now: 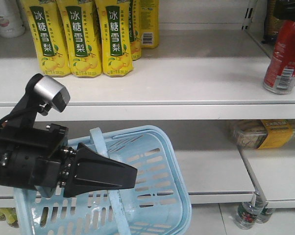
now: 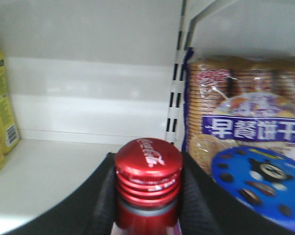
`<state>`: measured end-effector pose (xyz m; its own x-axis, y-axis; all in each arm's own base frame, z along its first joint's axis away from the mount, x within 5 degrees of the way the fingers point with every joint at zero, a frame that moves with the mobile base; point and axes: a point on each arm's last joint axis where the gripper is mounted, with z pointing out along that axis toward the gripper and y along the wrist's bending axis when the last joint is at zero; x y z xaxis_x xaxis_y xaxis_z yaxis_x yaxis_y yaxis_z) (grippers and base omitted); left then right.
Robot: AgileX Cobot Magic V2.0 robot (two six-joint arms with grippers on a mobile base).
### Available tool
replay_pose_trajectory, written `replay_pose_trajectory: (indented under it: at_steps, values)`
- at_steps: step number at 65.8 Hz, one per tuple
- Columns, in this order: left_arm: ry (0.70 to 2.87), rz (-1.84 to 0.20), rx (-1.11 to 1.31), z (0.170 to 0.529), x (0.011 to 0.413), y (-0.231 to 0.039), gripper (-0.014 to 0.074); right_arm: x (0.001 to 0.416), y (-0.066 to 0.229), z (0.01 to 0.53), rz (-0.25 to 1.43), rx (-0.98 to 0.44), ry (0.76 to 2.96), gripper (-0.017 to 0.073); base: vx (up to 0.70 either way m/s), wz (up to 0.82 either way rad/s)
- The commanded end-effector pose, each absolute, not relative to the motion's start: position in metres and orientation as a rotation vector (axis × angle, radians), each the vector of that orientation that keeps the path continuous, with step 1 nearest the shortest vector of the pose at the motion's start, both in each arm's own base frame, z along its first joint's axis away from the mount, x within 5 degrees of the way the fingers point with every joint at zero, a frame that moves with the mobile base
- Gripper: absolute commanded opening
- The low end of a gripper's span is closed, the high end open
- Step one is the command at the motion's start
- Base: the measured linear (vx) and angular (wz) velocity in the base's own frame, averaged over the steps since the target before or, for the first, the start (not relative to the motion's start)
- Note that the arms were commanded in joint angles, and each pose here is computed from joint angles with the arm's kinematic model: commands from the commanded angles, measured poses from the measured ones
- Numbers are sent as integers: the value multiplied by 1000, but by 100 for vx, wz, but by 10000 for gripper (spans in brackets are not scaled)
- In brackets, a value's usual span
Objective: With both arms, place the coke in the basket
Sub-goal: 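Lift the Coca-Cola bottle off the shelf and move it over the basket, then lower the bottle into the basket and open the right gripper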
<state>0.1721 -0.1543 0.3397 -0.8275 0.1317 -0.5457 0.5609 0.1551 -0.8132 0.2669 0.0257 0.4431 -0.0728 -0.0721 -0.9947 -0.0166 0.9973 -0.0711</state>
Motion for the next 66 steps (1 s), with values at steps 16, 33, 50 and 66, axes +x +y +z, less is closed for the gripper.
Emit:
replay_pose_trajectory:
  at_steps: [16, 33, 50, 66]
  values:
    - [1969, -1815, 674, 360, 165, -154, -6, 164, 67, 486, 200, -261, 1509, -10, 0, 0]
    - [1969, -1816, 675, 360, 165, -154, -6, 142, 126, 427, 484, -552, 1590, -5, 0, 0]
    - [1969, -1816, 675, 360, 165, -154, -6, 155, 164, 374, 572, -640, 1705, -5, 0, 0]
    - [1969, -1816, 675, 360, 165, -154, -6, 171, 189, 349, 612, -678, 1745, -5, 0, 0]
